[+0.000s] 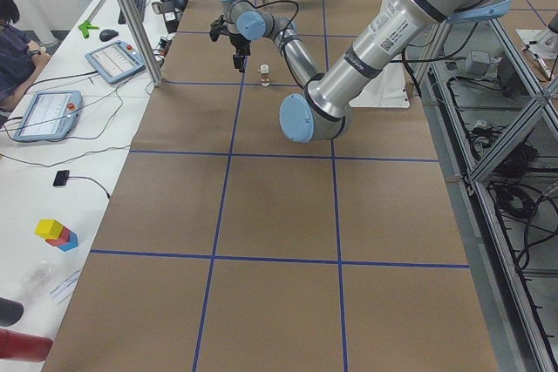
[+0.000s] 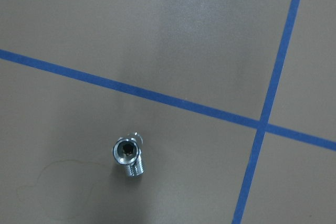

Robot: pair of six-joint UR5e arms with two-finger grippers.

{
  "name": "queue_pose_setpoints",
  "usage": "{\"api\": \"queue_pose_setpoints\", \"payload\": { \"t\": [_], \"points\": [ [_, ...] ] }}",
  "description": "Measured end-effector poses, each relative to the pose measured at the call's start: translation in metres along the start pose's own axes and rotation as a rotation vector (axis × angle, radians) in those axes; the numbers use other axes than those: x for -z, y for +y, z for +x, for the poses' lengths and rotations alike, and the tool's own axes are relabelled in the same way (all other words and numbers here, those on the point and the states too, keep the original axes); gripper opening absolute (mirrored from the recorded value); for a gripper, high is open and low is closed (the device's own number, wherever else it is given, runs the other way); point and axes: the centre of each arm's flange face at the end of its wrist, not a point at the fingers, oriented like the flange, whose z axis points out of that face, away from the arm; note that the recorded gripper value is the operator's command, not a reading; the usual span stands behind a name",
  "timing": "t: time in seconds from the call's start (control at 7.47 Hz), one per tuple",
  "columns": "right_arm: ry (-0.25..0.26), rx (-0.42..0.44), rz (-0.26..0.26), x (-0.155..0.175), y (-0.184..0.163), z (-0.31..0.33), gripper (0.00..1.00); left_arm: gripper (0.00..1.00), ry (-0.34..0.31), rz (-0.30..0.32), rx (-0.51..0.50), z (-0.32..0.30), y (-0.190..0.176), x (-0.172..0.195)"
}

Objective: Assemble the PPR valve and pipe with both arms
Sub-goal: 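Open and raise the left gripper while the right arm approaches the fitting, then lower the right gripper onto the chrome elbow fitting and close it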

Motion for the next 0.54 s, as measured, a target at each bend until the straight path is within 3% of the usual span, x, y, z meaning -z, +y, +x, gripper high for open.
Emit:
{"api": "queue_pose_setpoints", "payload": {
  "t": [0.54],
  "points": [
    [-0.026,0.084,-0.053,-0.035,-0.008,-0.041,0.99,1.00,0.004,0.016,-0.006,-0.010,0.003,0.009]
  ]
}}
